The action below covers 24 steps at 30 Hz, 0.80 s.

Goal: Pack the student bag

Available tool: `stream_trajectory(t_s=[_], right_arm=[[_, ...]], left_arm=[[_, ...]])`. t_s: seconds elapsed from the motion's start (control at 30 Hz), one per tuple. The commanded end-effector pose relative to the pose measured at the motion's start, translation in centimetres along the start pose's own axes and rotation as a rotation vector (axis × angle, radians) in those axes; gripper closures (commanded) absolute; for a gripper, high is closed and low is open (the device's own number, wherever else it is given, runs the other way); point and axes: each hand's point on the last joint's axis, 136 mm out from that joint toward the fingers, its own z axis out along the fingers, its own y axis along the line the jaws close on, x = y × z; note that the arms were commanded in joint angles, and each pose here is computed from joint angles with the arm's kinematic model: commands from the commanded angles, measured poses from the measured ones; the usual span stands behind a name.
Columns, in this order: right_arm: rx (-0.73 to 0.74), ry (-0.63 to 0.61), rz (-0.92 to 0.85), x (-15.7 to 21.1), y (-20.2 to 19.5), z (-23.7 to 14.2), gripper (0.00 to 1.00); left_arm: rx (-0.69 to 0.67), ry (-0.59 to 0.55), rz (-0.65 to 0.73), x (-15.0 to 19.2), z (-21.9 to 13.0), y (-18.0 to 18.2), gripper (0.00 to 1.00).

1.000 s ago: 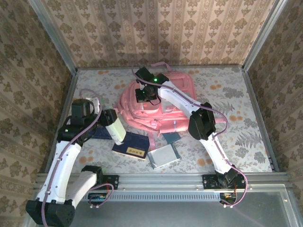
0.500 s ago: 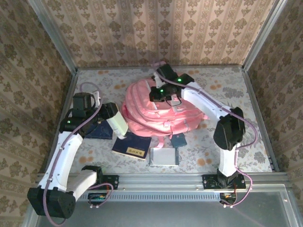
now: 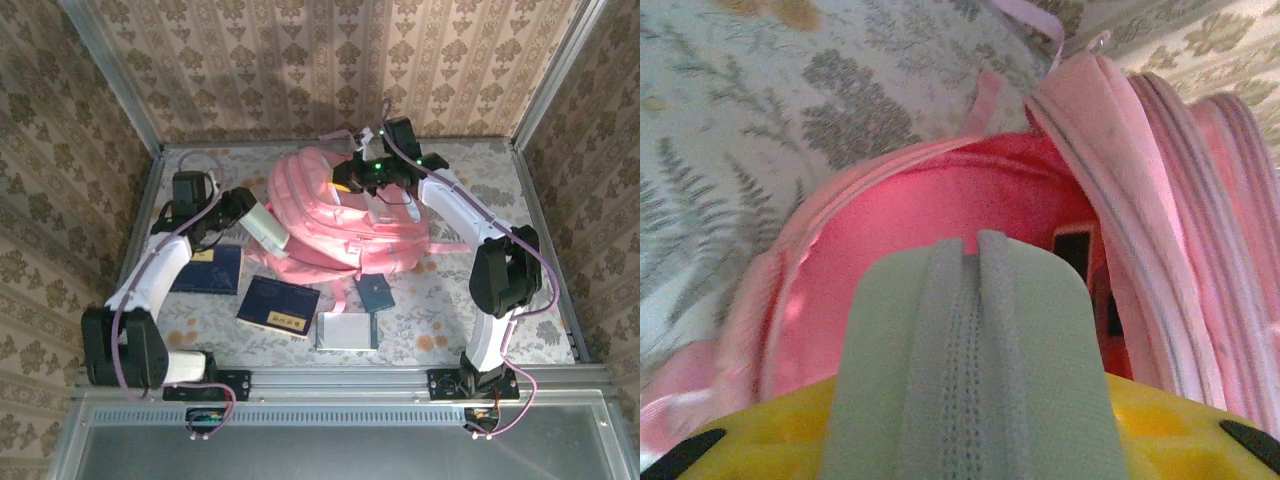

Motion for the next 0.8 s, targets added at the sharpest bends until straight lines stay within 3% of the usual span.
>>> stream_trajectory(t_s=[0.0, 0.4, 0.53, 0.77], right_arm=[[-0.22, -0.045, -0.057, -2.0, 5.9, -2.8, 1.0], [-0.295, -0.056, -0.011, -4.6, 6.5, -3.0, 1.0], [-0.292, -0.063, -0.005, -5.2, 6.3, -3.0, 1.0], [-0.289, -0.066, 0.003, -5.8, 6.0, -2.8, 1.0]], left_arm=[[0.189, -0.053, -0.092, -3.2, 2.1, -3.8, 0.55], [0.389, 0.077, -0.173, 0.2, 10.5, -9.6, 0.56], [0.441, 0.13, -0.182, 2.5, 11.8, -10.9, 0.58], [0.416, 0.189, -0.123, 6.3, 12.6, -12.1, 0.58]])
